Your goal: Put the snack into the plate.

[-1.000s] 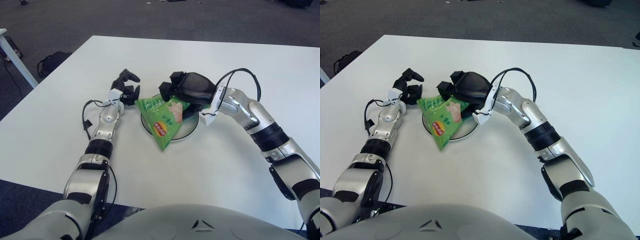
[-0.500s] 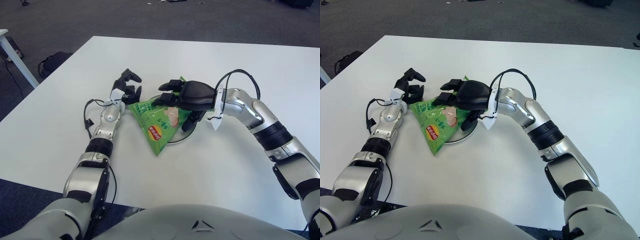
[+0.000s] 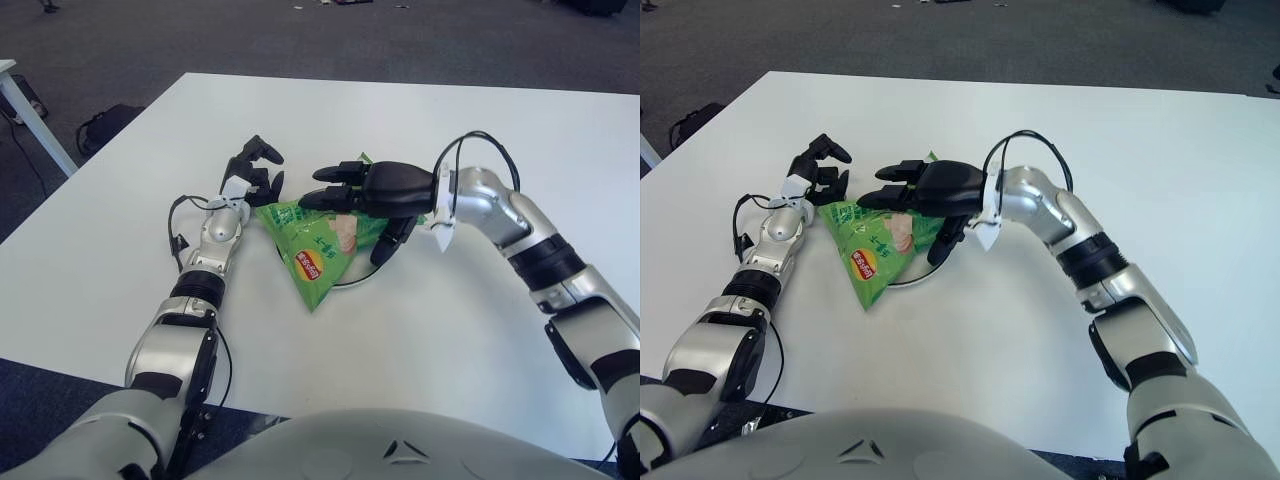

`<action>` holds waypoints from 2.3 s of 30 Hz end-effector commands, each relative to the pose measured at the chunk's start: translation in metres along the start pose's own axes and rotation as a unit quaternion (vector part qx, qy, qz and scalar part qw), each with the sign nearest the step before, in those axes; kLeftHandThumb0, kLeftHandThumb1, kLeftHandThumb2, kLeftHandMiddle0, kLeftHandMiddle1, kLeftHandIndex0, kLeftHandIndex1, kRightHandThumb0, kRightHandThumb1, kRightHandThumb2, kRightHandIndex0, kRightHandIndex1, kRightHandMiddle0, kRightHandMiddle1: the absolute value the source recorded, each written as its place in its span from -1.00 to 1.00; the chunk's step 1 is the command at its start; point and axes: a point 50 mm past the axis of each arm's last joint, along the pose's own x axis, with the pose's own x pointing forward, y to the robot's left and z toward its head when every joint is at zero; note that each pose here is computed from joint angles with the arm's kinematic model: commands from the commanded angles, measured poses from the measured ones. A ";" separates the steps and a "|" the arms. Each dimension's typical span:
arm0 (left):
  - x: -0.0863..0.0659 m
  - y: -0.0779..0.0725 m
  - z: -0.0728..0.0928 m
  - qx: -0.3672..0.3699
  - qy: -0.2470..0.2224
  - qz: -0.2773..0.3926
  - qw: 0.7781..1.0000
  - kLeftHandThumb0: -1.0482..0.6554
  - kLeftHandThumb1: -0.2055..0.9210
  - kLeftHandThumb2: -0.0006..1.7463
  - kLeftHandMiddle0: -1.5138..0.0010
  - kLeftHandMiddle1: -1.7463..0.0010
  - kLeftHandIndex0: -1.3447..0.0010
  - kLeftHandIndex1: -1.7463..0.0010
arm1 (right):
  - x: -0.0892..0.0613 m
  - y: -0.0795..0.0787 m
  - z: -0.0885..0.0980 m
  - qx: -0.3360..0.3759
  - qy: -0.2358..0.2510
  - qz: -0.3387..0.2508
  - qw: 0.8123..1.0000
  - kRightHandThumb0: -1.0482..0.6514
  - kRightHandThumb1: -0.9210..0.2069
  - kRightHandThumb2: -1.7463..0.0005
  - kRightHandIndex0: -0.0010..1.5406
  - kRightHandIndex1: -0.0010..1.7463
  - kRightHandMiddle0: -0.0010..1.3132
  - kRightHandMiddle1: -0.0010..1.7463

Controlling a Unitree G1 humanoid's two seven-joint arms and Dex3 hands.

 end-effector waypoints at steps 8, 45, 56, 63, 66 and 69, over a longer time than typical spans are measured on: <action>-0.030 -0.015 -0.033 -0.029 0.087 -0.016 0.996 -0.28 0.17 0.31 -0.61 -1.00 0.25 -1.00 | -0.023 -0.052 -0.028 0.159 -0.024 -0.002 0.987 -0.80 -0.72 0.88 -1.00 -1.00 -1.00 -1.00; -0.032 -0.012 -0.033 -0.043 0.093 -0.017 0.995 -0.27 0.23 0.26 -0.60 -1.00 0.29 -1.00 | -0.100 0.045 -0.092 0.560 0.120 -0.371 0.731 -0.27 -0.20 -0.11 -0.64 -0.13 -0.85 0.40; -0.033 -0.010 -0.034 -0.051 0.094 -0.020 0.994 -0.27 0.22 0.27 -0.62 -1.00 0.29 -1.00 | -0.109 0.083 -0.099 0.570 0.213 -0.539 0.582 0.08 -0.45 0.03 -0.41 0.57 -0.38 0.91; -0.033 -0.010 -0.034 -0.049 0.095 -0.020 0.994 -0.27 0.21 0.28 -0.63 -1.00 0.28 -1.00 | -0.111 0.084 -0.096 0.543 0.227 -0.599 0.542 0.21 -0.05 -0.32 -0.26 0.70 -0.26 0.99; -0.033 -0.010 -0.034 -0.049 0.095 -0.021 0.994 -0.27 0.21 0.28 -0.63 -1.00 0.28 -1.00 | -0.112 0.086 -0.094 0.513 0.233 -0.625 0.540 0.22 0.09 -0.43 -0.16 0.69 -0.20 1.00; -0.033 -0.010 -0.034 -0.051 0.097 -0.022 0.994 -0.27 0.21 0.28 -0.63 -1.00 0.28 -1.00 | -0.112 0.091 -0.091 0.459 0.258 -0.654 0.543 0.22 0.26 -0.55 -0.04 0.69 -0.14 1.00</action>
